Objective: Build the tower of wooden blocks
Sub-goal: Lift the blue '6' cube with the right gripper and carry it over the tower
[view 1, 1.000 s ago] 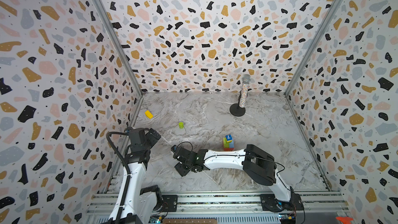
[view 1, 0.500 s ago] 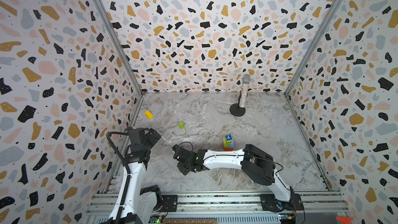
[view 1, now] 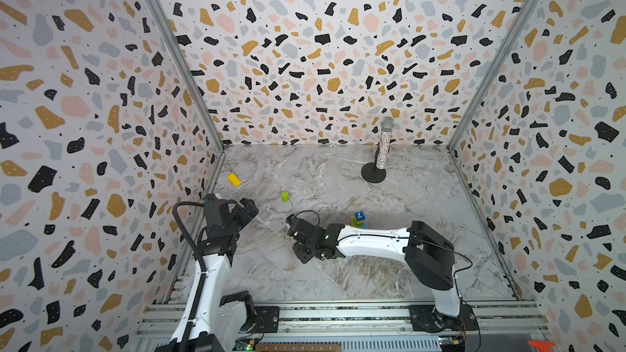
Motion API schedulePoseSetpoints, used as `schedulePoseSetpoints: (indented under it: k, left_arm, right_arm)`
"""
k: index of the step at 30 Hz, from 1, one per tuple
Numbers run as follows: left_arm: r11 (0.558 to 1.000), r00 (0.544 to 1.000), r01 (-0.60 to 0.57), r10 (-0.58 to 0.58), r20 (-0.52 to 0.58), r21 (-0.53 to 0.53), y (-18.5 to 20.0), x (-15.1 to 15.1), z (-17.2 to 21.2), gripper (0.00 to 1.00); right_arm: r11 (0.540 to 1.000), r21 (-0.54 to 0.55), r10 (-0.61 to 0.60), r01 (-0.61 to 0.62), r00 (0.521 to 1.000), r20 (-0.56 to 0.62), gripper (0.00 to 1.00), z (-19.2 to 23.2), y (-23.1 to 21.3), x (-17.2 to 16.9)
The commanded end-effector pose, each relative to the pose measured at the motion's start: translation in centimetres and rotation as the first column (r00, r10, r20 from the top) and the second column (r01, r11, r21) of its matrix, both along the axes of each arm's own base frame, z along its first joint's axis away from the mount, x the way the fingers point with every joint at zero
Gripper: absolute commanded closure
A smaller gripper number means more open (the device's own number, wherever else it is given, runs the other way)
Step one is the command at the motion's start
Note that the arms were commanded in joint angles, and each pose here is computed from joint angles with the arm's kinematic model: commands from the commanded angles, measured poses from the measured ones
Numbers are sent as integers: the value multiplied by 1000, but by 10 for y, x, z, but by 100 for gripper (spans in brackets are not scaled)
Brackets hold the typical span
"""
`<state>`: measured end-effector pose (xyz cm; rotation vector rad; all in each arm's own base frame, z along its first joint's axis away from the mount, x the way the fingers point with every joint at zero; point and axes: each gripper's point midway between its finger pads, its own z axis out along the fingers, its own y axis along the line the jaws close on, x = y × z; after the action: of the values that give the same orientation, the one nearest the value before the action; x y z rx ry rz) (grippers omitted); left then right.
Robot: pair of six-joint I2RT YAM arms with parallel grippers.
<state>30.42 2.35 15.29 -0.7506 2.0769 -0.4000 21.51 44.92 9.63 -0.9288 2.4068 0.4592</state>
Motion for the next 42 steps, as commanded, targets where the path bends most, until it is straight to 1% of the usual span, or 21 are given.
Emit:
schedulePoseSetpoints:
  k: [1, 5, 14, 17, 22, 28, 35, 42]
  left_arm:
    - [998, 998, 36, -39, 51, 60, -17, 7, 14, 0]
    - [995, 996, 59, -64, 62, 81, -37, 10, 18, 0]
    - [979, 983, 173, -178, 42, 105, -96, 18, 7, 0]
    - [973, 977, 203, -209, 38, 109, -112, 20, 3, 0]
    - [964, 969, 235, -242, 44, 128, -138, 20, 0, 0]
    - [956, 964, 260, -265, 26, 137, -153, 23, -7, 0]
    - [954, 964, 260, -264, 9, 147, -153, 24, -15, 0]
    - [953, 964, 264, -266, -5, 149, -154, 25, -20, 0]
  right_arm:
    - [998, 36, -52, 51, 998, 38, 68, 43, -23, 18]
    - [993, 35, -114, 112, 992, 45, 68, 62, -55, 34]
    - [964, 44, -263, 261, 964, 44, 68, 87, -138, 65]
    - [956, 23, -292, 291, 955, 44, 68, 87, -161, 71]
    - [943, -5, -334, 334, 943, 18, 68, 75, -192, 79]
    - [934, -38, -354, 355, 935, 15, 68, 64, -206, 84]
    - [938, -81, -337, 336, 941, 4, 68, 51, -207, 83]
    - [943, -93, -322, 319, 947, -22, 68, 42, -205, 79]
